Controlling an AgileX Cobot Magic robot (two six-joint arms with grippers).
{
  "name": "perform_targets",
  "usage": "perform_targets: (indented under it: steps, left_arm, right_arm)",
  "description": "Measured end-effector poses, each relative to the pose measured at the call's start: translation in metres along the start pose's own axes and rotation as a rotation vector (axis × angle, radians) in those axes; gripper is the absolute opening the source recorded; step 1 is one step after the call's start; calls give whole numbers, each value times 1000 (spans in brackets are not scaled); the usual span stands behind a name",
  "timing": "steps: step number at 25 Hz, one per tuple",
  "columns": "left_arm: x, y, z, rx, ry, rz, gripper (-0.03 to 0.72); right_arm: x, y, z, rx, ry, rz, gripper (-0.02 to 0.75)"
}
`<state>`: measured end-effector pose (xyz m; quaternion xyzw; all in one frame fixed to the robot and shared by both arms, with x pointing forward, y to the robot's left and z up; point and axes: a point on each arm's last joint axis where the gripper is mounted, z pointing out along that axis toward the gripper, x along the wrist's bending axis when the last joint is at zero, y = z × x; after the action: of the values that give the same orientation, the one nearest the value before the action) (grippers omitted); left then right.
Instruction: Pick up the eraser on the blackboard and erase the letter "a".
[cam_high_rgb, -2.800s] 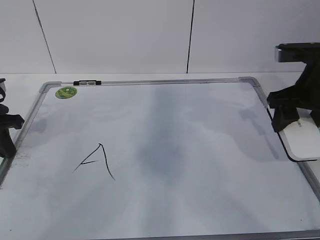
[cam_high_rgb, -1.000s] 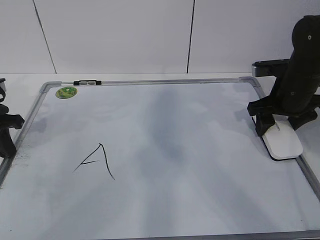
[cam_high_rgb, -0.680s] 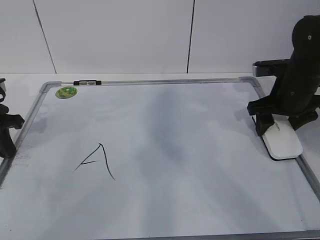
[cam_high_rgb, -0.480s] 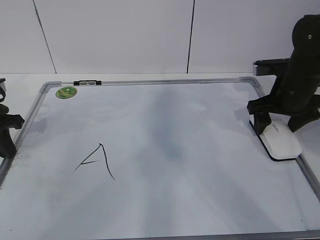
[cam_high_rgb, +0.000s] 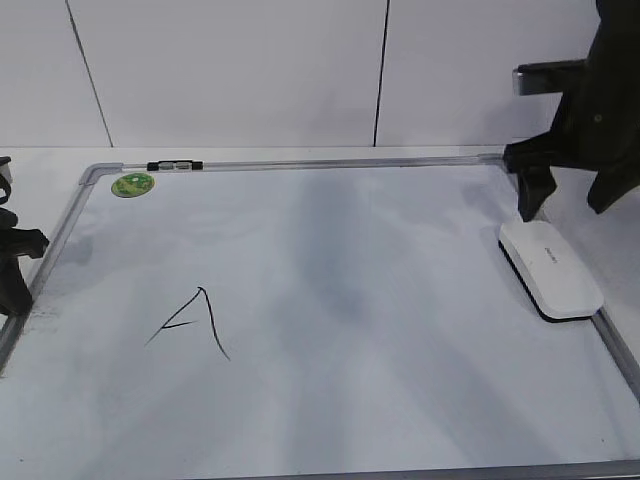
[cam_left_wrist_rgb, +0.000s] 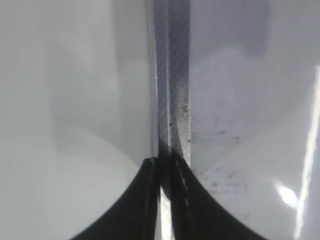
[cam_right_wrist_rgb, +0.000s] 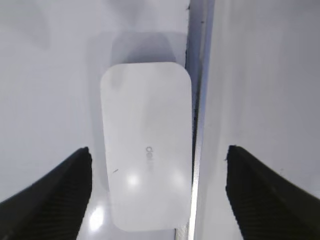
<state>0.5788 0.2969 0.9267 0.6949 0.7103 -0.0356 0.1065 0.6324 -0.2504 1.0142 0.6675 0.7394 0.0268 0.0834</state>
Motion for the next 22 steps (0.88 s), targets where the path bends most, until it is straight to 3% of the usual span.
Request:
perform_targets:
  steps: [5,14,22]
  left_arm:
    - [0,0,0,0,0,6,81]
    - [-2,9,-11,12,-2,30,381]
    - [-18,34,-73,37,-38,79,418]
  right_arm:
    - [-2,11,-24,-44,-1,-24,615]
    - [-1,10,-24,-37,6,-37,596]
    - [-2,2,-58,-117,40,-38,596]
